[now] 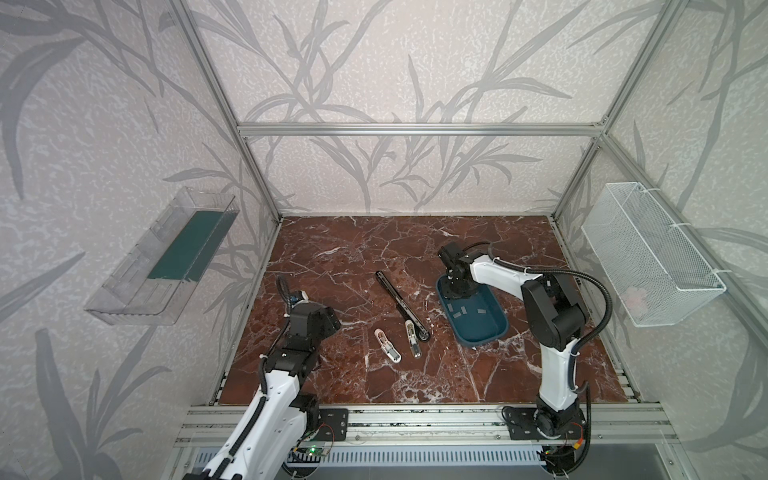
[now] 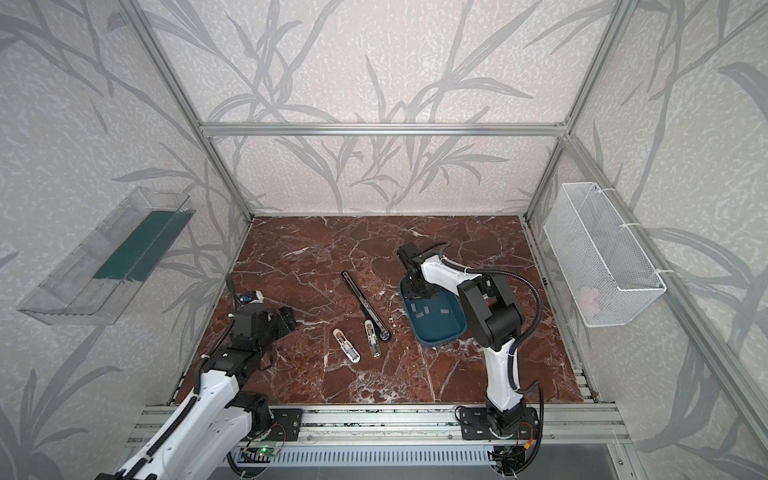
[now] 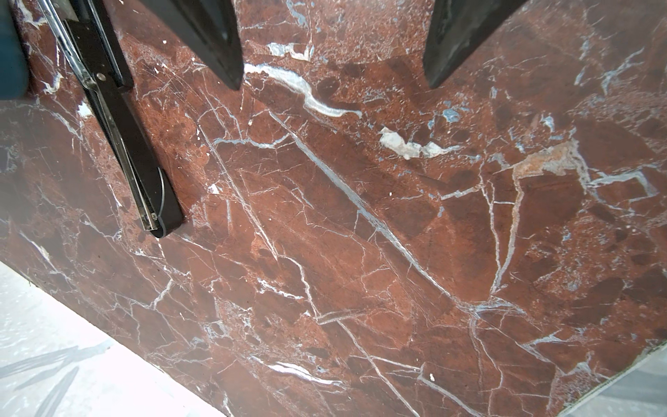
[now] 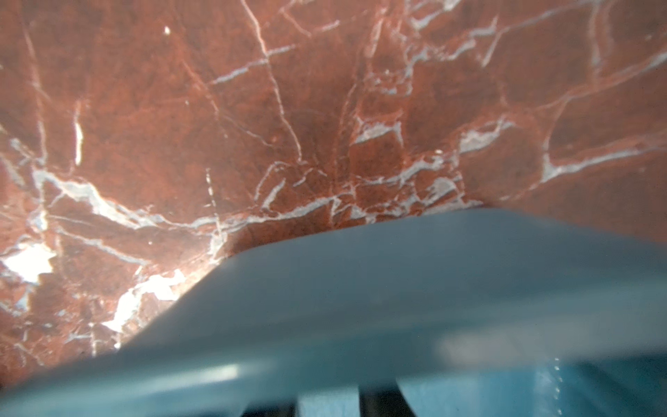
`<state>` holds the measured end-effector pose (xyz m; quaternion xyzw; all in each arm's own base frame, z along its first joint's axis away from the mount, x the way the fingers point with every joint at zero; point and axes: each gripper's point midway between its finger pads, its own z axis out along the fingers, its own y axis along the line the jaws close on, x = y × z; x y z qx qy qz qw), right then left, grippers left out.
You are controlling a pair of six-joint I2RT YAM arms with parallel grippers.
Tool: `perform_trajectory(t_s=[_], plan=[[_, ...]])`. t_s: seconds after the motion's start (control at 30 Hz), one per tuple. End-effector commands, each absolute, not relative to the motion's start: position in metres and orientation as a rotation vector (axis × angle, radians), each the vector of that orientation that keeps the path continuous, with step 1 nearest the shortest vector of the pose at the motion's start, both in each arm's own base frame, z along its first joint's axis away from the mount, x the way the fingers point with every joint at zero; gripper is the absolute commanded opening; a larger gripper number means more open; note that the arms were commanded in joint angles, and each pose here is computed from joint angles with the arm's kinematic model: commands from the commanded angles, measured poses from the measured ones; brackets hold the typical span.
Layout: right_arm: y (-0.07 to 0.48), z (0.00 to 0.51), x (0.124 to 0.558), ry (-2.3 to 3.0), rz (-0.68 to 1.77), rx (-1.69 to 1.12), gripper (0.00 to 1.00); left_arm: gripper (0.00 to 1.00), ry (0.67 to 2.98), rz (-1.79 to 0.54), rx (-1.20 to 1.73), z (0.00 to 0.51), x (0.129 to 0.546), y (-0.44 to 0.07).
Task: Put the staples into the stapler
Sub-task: 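Lower the right gripper into the teal tray while the left gripper rises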
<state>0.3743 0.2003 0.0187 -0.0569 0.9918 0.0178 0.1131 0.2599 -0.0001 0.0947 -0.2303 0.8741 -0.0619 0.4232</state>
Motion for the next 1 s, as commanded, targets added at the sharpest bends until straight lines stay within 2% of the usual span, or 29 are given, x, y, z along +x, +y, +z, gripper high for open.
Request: perform_trajectory(t_s=[0.0,0.17,0.5,0.73,0.97], plan=[[0.195,0.003,0.370,2.957,0.017,-0.157,0.28,0.79,2.192,-0.140,-0.574,0.090,0.258,0.003],[0.185,0.000,0.373,2.958,-0.047,-0.132,0.29,0.79,2.192,-0.141,-0.575,0.090,0.258,0.003],[0.187,-0.006,0.374,2.966,-0.016,-0.122,0.29,0.79,2.191,-0.140,-0.576,0.090,0.258,0.003],[0.194,-0.010,0.368,2.987,0.045,-0.120,0.21,0.79,2.188,-0.142,-0.575,0.090,0.258,0.003],[0.189,-0.011,0.367,2.987,0.011,-0.115,0.20,0.79,2.182,-0.145,-0.577,0.091,0.258,0.003]])
